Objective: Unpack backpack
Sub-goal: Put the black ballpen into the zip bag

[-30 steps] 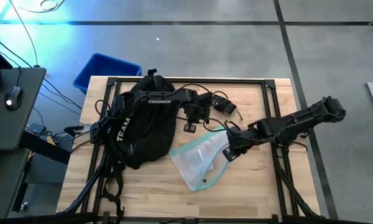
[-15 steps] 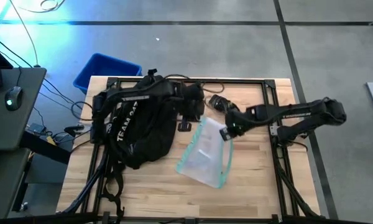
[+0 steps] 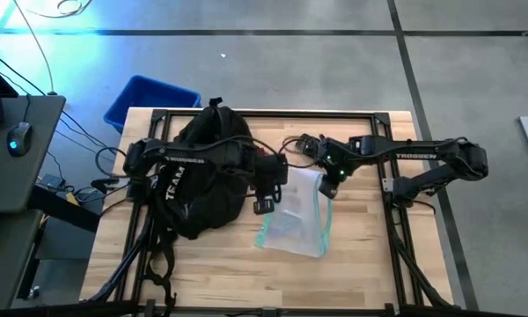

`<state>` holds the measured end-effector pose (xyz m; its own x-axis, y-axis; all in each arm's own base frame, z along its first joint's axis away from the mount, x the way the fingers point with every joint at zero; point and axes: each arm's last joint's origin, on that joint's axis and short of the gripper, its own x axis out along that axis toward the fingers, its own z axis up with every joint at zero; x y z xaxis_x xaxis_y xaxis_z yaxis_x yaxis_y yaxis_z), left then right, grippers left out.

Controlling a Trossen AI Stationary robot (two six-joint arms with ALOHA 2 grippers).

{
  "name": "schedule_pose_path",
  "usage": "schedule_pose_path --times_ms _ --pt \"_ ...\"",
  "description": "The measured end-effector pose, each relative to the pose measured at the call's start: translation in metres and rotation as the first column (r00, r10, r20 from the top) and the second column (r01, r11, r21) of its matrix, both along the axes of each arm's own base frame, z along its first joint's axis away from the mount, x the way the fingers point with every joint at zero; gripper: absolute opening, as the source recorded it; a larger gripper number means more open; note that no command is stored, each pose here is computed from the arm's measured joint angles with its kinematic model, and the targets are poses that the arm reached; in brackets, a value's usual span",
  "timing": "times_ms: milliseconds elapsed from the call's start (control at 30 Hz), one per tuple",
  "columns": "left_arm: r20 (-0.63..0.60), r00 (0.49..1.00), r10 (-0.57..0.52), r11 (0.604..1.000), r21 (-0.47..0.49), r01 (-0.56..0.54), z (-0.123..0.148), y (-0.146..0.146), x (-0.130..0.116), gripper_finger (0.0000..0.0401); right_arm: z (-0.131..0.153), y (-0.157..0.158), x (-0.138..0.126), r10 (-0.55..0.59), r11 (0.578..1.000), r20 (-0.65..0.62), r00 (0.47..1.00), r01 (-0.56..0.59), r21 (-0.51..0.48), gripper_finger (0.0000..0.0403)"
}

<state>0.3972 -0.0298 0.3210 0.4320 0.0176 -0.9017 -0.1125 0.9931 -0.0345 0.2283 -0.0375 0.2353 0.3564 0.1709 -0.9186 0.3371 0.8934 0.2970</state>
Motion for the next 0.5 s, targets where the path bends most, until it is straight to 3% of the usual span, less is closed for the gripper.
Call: schedule_pose_path --times_ms 133,233,333,500 --pt "-0.019 1.0 0.014 0.999 0.037 -0.013 0.004 -0.022 -0.009 0.0 -0.001 0.014 -0.01 0.227 0.974 -0.089 0.97 -0.228 -0.006 0.0151" --pt "-0.023 1.0 0.012 0.997 0.079 -0.011 0.009 -0.037 -0.018 0.0 0.005 0.029 -0.017 0.347 0.918 -0.219 0.912 -0.378 -0.12 0.0167" --pt "-0.044 0.999 -0.001 0.992 0.129 0.007 0.01 -0.053 -0.027 0.0 0.013 0.047 -0.017 0.368 0.881 -0.262 0.892 -0.425 -0.21 0.0167" --pt "-0.12 0.993 -0.019 0.978 0.205 0.044 0.012 -0.079 -0.049 0.0 0.028 0.089 -0.016 0.408 0.862 -0.197 0.891 -0.447 -0.237 0.0165"
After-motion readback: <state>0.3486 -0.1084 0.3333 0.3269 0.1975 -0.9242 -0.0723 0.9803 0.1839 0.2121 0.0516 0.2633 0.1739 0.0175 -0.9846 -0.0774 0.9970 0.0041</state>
